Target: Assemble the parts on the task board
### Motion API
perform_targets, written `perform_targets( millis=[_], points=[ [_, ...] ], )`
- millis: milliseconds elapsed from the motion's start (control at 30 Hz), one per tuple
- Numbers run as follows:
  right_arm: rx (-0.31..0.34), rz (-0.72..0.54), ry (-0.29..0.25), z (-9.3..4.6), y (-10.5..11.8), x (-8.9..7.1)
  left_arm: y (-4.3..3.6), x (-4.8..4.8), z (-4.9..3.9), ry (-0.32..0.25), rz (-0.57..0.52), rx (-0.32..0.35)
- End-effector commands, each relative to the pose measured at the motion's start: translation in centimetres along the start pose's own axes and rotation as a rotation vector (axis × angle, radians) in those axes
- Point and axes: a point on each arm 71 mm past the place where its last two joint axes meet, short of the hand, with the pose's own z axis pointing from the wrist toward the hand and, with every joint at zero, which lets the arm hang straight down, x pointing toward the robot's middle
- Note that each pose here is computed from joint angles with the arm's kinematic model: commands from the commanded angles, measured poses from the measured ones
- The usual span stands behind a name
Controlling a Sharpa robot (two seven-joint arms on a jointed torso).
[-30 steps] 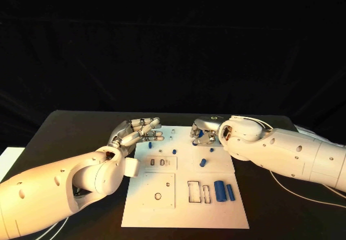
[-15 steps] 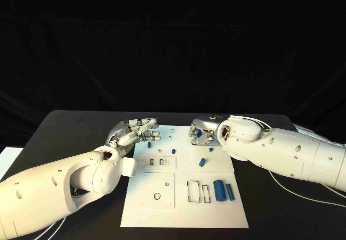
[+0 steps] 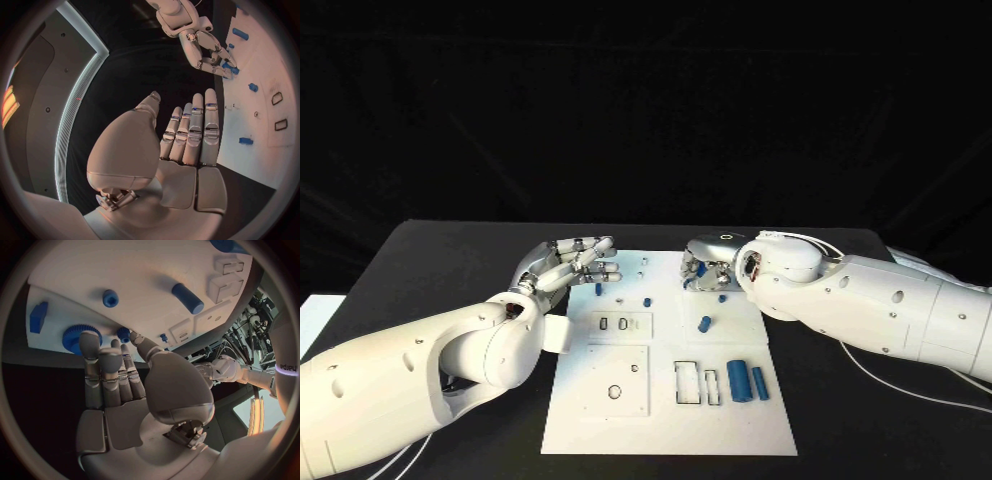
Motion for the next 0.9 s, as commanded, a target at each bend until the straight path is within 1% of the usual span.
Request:
perform_targets(
  millis=[33, 467, 733, 900],
  points=[
    [0.019, -0.034, 0.019, 0.05, -0.2, 0.18, -0.1, 0.31, 0.05, 0.024, -0.013, 0.003],
    [0.001, -0.037, 0.043, 0.24, -0.17, 0.43, 0.0, 0.33, 0.06, 0.026, -0.014, -0.009],
    [-0.014, -0.021, 0.048, 0.36, 0.06, 0.51, 0.03, 0.32, 0.08, 0.026, -0.014, -0.012],
    [-0.013, -0.018, 0.058, 0.49, 0.1, 0.6, 0.05, 0.32, 0.09, 0.027, -0.014, -0.013]
  ],
)
